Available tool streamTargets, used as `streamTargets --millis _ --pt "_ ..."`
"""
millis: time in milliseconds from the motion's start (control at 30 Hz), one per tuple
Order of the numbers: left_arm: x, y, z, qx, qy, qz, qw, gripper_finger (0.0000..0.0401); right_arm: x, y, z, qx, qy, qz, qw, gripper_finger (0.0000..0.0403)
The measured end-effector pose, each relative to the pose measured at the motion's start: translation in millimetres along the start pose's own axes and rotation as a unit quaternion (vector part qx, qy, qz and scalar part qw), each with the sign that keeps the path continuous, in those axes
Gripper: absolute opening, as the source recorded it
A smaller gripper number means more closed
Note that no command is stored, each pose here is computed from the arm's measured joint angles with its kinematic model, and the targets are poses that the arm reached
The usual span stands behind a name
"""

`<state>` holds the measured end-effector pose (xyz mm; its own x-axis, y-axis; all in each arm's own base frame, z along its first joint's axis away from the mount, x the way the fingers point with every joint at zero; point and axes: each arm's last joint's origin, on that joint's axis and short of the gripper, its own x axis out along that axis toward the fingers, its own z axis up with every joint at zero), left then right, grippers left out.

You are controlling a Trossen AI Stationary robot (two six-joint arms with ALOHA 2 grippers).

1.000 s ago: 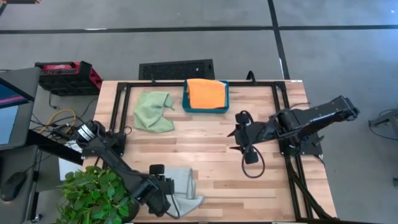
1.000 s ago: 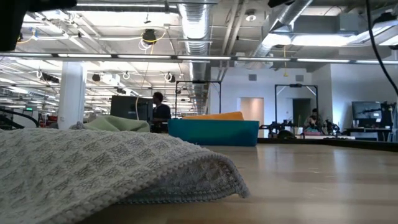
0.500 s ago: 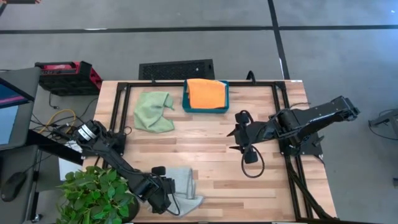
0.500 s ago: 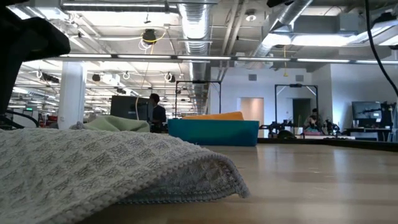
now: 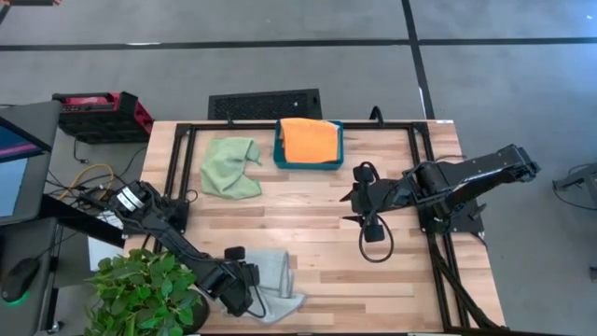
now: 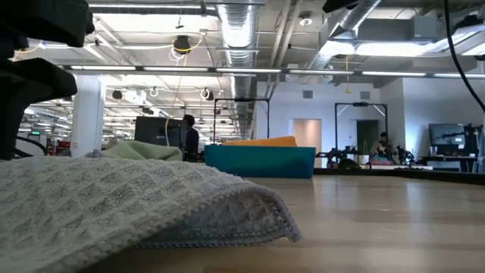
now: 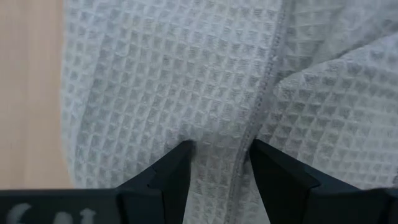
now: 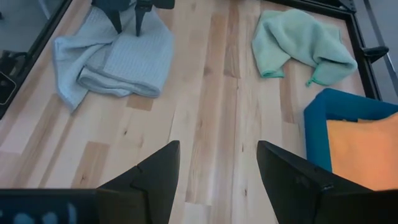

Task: Fold microfiber towels
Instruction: Fold the gray towel

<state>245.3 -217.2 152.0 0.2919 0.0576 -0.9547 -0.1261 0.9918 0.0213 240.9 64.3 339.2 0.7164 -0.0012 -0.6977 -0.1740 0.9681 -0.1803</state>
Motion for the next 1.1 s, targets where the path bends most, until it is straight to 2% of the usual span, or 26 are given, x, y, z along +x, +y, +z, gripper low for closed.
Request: streamTargets --millis 233,633,800,967,1100 --pt "-1 4 -1 -0.019 -0.011 0.035 0.999 0.0160 0 0 1 0.001 -0.003 0.000 1.000 0.0237" --pt "-11 6 5 -0.009 -0.042 0.091 0.995 0.0160 0 0 1 0.001 -0.003 0.000 1.000 0.0237" --pt "-13 6 9 0.011 -0.050 0.097 0.994 0.0160 0 0 1 0.001 -0.003 0.000 1.000 0.0237" --pt "-12 10 13 -0.021 -0.050 0.098 0.994 0.0160 0 0 1 0.001 -0.004 0.000 1.000 0.0237" --pt "-11 11 14 -0.021 -0.036 0.084 0.996 0.0160 0 0 1 0.001 -0.004 0.000 1.000 0.0237"
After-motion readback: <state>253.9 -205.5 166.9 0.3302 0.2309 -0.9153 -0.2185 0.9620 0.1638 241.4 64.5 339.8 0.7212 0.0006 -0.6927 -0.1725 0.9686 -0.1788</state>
